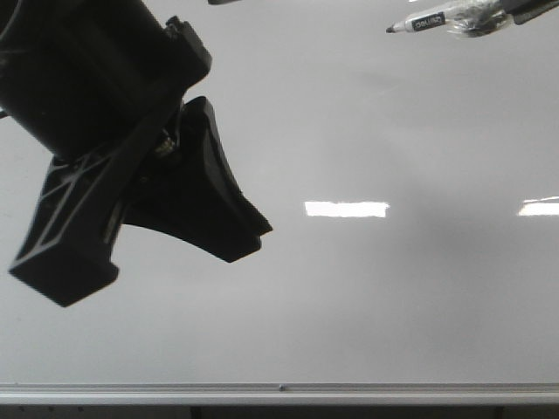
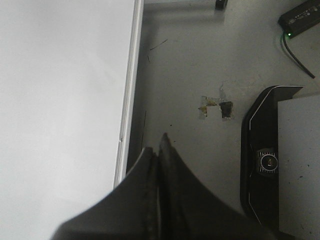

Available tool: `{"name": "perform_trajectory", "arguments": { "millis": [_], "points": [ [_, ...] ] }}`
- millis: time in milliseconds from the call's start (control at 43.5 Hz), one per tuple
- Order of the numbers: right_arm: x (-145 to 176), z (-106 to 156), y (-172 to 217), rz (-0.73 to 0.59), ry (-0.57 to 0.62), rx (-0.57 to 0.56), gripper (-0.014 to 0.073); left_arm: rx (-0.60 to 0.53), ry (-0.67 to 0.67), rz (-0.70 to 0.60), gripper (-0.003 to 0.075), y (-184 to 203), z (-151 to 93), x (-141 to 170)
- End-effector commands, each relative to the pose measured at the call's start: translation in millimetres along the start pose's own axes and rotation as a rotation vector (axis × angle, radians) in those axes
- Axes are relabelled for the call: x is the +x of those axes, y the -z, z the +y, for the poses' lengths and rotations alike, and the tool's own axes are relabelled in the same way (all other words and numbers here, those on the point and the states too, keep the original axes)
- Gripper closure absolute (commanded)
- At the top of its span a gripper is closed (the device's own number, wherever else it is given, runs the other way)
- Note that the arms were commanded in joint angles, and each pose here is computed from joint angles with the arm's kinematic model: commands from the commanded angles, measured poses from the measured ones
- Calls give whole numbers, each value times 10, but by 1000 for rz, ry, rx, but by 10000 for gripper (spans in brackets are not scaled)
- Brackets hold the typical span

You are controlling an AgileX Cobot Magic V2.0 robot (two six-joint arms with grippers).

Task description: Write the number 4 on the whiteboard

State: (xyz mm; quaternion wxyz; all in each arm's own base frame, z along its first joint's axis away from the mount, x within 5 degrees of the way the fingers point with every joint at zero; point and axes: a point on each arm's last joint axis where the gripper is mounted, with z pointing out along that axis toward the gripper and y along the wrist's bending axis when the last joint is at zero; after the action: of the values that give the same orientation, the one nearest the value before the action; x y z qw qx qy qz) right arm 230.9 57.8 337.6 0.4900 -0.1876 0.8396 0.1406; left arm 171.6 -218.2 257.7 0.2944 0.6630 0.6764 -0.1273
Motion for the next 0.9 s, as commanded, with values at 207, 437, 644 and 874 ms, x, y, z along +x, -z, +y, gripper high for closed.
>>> {"name": "perform_trajectory", "arguments": {
  "millis": [207,437,644,874],
  "points": [
    [-371,-240,-344,-73,-42,65,658,-53,11,-83,741,153,38,-140],
    [-318,-273,-463,-36,-50,60,658,-55,11,-84,741,153,40,-141],
    [-170,-232,-638,82,-56,-18,658,-58,11,-87,741,153,43,-143],
    [-121,-77,-757,124,-35,-79,658,-58,11,-87,741,153,43,-143]
  ]
}}
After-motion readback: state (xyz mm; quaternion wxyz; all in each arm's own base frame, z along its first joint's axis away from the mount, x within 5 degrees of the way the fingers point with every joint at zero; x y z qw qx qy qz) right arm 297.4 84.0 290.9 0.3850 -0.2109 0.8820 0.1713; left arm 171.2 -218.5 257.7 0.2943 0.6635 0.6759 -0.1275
